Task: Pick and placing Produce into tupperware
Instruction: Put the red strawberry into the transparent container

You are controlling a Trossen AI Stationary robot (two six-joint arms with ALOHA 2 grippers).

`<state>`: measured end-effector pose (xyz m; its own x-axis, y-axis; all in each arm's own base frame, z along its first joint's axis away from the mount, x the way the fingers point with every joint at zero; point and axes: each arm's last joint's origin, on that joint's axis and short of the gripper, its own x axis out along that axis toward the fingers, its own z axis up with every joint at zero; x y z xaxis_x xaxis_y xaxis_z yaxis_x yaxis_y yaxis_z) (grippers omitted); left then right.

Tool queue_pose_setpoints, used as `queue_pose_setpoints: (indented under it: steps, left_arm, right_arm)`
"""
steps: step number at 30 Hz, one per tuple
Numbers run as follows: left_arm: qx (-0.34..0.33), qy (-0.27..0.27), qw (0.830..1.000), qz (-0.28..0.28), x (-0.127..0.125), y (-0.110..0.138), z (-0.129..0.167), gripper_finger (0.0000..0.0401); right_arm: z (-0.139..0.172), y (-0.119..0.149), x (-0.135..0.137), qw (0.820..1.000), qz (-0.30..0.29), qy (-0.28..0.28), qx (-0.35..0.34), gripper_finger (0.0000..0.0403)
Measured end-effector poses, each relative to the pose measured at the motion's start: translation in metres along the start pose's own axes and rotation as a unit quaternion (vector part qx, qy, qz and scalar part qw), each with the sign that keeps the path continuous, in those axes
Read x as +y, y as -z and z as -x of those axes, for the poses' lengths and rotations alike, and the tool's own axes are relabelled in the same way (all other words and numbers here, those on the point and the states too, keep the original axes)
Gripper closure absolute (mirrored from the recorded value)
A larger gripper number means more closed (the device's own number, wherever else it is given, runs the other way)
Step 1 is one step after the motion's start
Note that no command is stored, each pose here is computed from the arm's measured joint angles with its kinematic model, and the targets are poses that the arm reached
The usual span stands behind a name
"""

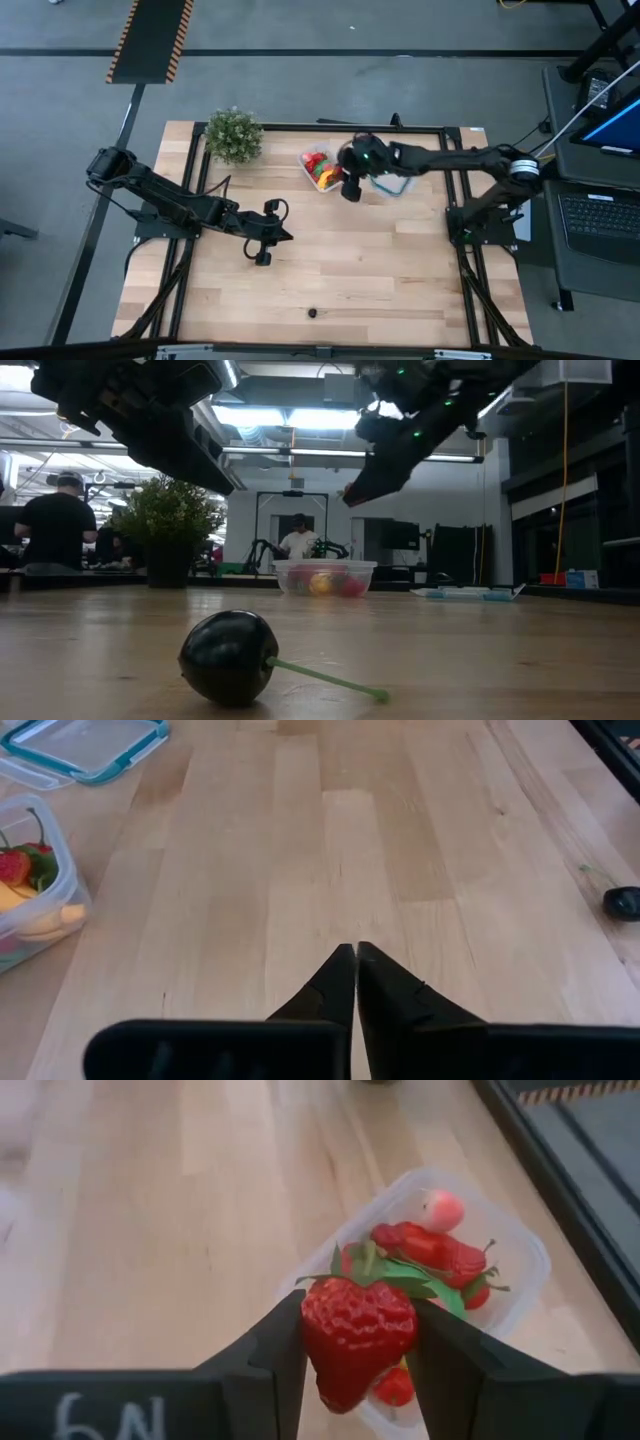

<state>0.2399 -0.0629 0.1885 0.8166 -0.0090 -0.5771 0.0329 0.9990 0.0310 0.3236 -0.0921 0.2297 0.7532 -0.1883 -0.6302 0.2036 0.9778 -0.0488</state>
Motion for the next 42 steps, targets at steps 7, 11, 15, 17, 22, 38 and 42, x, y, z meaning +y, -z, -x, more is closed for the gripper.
queue_pose_setpoints:
  steps: [7, 11, 15, 17, 22, 38, 42]
  left_arm:
    - [0.000, -0.003, 1.000, 0.000, 0.000, 0.000, 0.000, 0.0378]
    - [0.000, -0.003, 1.000, 0.001, 0.000, 0.000, 0.000, 0.0373]
    - [0.001, -0.003, 1.000, 0.001, 0.000, 0.000, 0.000, 0.0369]
    - [0.001, -0.003, 1.000, 0.001, 0.000, 0.000, 0.000, 0.0370]
    - [0.001, -0.003, 1.000, 0.001, 0.000, 0.000, 0.000, 0.0383]
    - [0.001, -0.002, 1.000, 0.001, 0.000, 0.000, 0.000, 0.0381]
    - [0.001, -0.002, 1.000, 0.001, 0.000, 0.000, 0.000, 0.0373]
  right_arm:
    - [-0.029, -0.012, -0.021, 0.996, -0.007, 0.001, 0.084, 0.0261]
    - [-0.043, -0.016, -0.031, 0.993, -0.018, -0.006, 0.114, 0.0261]
    - [-0.054, -0.015, -0.040, 0.990, -0.029, -0.011, 0.135, 0.0261]
    - [-0.059, -0.013, -0.043, 0.989, -0.034, -0.009, 0.143, 0.0261]
    - [-0.069, -0.004, -0.050, 0.986, -0.043, -0.006, 0.161, 0.0261]
    - [-0.075, 0.007, -0.054, 0.979, -0.065, -0.008, 0.195, 0.0261]
    - [-0.074, 0.009, -0.054, 0.977, -0.068, -0.009, 0.203, 0.0261]
